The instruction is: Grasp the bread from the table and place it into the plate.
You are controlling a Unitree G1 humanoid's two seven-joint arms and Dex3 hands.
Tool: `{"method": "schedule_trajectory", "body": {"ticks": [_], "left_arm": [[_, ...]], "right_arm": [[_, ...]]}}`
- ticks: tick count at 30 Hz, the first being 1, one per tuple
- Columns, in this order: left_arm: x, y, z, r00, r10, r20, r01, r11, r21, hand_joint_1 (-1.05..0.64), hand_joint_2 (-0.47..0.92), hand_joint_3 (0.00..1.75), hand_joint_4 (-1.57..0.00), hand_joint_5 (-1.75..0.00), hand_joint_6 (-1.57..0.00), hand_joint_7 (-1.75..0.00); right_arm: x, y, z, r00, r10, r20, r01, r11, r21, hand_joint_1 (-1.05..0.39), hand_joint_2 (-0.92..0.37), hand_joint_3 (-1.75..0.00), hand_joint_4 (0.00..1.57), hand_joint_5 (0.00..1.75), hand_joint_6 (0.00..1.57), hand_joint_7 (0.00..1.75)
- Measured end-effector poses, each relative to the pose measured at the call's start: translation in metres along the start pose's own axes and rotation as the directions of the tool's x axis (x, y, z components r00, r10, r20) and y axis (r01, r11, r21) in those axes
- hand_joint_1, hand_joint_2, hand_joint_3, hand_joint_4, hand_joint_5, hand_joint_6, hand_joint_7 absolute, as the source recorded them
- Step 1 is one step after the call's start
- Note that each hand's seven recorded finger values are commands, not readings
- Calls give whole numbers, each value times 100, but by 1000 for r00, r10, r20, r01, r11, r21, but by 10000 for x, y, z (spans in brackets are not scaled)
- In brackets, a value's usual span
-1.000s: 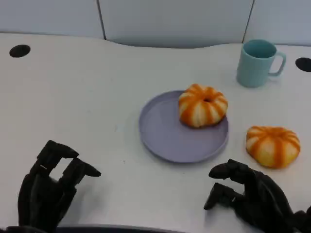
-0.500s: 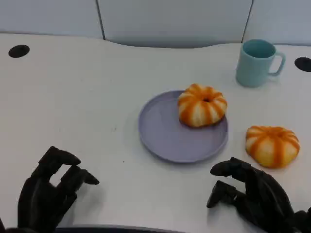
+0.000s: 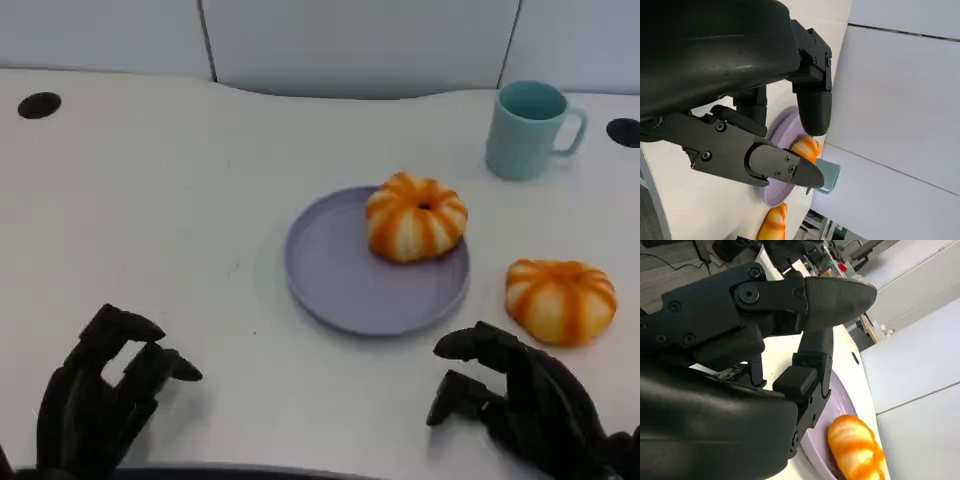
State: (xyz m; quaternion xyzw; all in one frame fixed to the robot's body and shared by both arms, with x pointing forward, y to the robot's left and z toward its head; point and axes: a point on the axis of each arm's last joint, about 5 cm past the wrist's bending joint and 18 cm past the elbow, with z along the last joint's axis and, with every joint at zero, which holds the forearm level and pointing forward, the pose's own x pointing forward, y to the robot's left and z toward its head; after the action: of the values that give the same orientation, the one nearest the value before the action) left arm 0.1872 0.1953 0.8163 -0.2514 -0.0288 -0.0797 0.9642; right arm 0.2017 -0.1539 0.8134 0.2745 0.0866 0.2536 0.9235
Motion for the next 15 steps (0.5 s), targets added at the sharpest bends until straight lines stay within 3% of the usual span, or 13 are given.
{"method": "schedule_trajectory", "body": {"ticks": [15], "left_arm": [[30, -2, -4, 1000, -4, 11, 4, 1000, -21, -51, 92, 3, -39, -175, -30, -174]], "right_arm": [[-2, -28, 13, 1000, -6, 6, 6, 1000, -4, -51, -92, -44, 70, 139, 72, 92]]}}
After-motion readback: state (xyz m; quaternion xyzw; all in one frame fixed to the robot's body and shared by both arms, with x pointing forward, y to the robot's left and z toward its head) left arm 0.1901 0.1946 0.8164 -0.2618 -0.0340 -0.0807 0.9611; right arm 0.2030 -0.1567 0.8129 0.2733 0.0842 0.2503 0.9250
